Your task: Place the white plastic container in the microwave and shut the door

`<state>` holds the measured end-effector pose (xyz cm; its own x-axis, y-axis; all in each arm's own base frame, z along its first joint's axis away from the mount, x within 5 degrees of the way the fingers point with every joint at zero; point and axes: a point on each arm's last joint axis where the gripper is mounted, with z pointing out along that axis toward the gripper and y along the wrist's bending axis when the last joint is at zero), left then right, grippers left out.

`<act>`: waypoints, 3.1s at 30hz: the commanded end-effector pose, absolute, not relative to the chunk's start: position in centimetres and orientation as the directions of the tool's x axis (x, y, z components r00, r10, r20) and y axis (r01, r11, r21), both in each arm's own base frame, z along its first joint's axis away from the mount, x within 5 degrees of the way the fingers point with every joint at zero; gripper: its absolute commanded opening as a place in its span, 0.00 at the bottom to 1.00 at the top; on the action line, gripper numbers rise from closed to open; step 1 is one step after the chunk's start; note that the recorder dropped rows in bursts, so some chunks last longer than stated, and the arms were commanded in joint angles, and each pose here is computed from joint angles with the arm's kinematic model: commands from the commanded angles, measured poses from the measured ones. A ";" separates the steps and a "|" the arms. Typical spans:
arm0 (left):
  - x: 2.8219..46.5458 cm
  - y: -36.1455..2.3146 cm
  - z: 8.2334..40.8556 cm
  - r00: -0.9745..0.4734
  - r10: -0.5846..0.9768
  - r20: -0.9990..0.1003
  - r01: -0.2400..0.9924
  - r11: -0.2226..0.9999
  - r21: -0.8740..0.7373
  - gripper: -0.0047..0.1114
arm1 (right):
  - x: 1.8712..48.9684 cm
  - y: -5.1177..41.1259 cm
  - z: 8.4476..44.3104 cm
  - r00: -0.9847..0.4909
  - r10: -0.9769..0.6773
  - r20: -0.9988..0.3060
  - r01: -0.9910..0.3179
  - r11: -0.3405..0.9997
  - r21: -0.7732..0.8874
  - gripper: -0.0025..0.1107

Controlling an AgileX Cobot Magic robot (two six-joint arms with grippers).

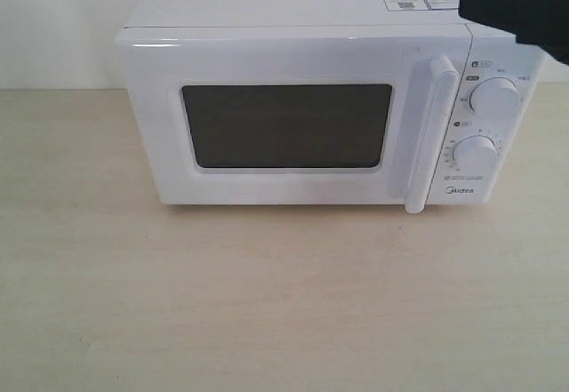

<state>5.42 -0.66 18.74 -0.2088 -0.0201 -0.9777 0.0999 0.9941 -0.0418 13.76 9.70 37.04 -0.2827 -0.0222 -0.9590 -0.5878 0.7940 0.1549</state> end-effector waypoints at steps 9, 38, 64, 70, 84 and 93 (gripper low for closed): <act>5.4 -0.6 18.7 -0.208 -0.029 -0.978 0.095 0.994 -0.050 0.08 | 13.7 9.5 37.4 -0.265 -0.012 -0.964 -0.582 0.799 0.150 0.02; 5.4 -0.6 18.7 -0.208 -0.029 -0.978 0.095 0.994 -0.050 0.08 | 3.5 0.8 29.8 0.190 0.205 -0.960 -0.162 0.971 0.176 0.02; 5.4 -0.6 18.7 -0.208 -0.029 -0.978 0.095 0.994 -0.050 0.08 | 5.9 0.5 20.5 -0.022 0.137 -0.990 -0.071 0.988 0.139 0.02; 5.4 -0.6 18.7 -0.208 -0.029 -0.978 0.095 0.994 -0.050 0.08 | 5.9 0.3 19.9 -0.085 0.053 -0.995 -0.055 0.997 0.058 0.02; 5.4 -0.6 18.7 -0.208 -0.029 -0.978 0.095 0.994 -0.050 0.08 | 5.6 0.2 18.4 -0.251 0.005 -0.968 -0.037 0.999 0.015 0.02; 5.4 -0.6 18.7 -0.208 -0.029 -0.978 0.095 0.994 -0.050 0.08 | 5.6 0.1 18.2 -0.263 0.005 -0.965 -0.036 0.999 0.015 0.02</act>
